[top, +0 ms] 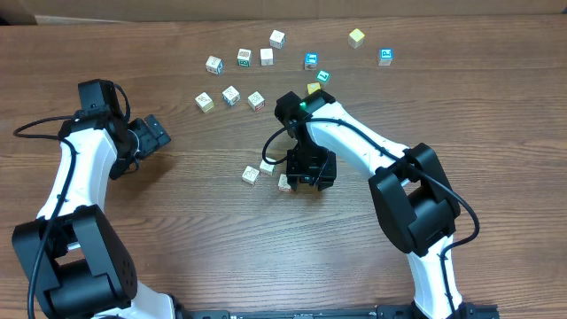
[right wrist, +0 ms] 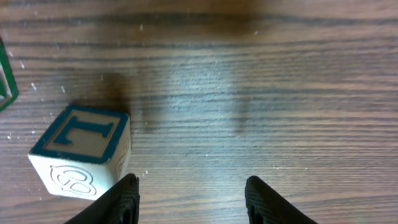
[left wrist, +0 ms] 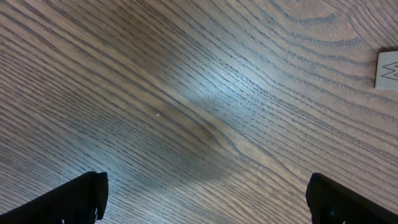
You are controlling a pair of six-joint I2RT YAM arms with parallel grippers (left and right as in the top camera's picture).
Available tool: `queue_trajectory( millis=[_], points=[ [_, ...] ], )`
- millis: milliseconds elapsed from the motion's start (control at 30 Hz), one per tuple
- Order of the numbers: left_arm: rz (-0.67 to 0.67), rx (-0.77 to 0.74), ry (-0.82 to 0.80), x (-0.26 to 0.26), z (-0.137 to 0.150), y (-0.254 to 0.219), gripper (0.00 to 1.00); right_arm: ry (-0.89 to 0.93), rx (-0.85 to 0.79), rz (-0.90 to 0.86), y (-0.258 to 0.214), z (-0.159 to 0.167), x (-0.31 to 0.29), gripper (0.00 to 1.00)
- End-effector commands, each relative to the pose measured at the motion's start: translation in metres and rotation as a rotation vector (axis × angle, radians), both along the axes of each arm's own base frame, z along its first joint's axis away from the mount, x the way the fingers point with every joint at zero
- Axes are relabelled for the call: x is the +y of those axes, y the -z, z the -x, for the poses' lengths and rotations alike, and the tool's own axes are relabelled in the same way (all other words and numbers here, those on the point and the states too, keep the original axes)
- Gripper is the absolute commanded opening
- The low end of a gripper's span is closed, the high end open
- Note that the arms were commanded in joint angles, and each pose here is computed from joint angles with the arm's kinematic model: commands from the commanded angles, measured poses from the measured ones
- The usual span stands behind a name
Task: Form a circle
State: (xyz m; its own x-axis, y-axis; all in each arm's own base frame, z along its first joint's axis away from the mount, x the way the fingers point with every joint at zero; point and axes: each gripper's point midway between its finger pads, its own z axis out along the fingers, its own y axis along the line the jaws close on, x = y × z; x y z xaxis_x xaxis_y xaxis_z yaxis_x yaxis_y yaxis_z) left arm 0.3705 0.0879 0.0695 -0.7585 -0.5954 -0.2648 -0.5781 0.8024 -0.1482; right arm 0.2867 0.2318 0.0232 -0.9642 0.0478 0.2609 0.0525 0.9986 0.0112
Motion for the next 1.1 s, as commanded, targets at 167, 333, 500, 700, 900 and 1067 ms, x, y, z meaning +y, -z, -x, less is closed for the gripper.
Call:
queue_trajectory(
  millis=[167,333,500,700,900,1067],
  points=[
    [0.010,0.001,-0.002,-0.002,-0.001,0.001,1.00,0.020,-0.135,0.026,-0.005,-0.029,-0.010,0.52],
    [0.010,0.001,-0.002,-0.002,-0.001,0.001,1.00,0.023,-0.165,0.004,-0.004,-0.036,-0.004,0.52],
    [0.010,0.001,-0.002,-0.002,-0.001,0.001,1.00,0.016,-0.136,-0.041,-0.005,-0.028,0.008,0.52],
    [0.010,0.001,-0.002,-0.002,-0.001,0.001,1.00,0.028,-0.133,-0.040,-0.005,-0.025,0.013,0.52],
    [0.010,0.001,-0.003,-0.002,-0.001,0.001,1.00,0.026,-0.131,-0.036,-0.005,-0.024,0.013,0.52],
    [0.010,0.001,-0.002,-0.002,-0.001,0.001,1.00,0.020,-0.181,0.097,-0.004,-0.033,-0.017,0.61]
  ],
)
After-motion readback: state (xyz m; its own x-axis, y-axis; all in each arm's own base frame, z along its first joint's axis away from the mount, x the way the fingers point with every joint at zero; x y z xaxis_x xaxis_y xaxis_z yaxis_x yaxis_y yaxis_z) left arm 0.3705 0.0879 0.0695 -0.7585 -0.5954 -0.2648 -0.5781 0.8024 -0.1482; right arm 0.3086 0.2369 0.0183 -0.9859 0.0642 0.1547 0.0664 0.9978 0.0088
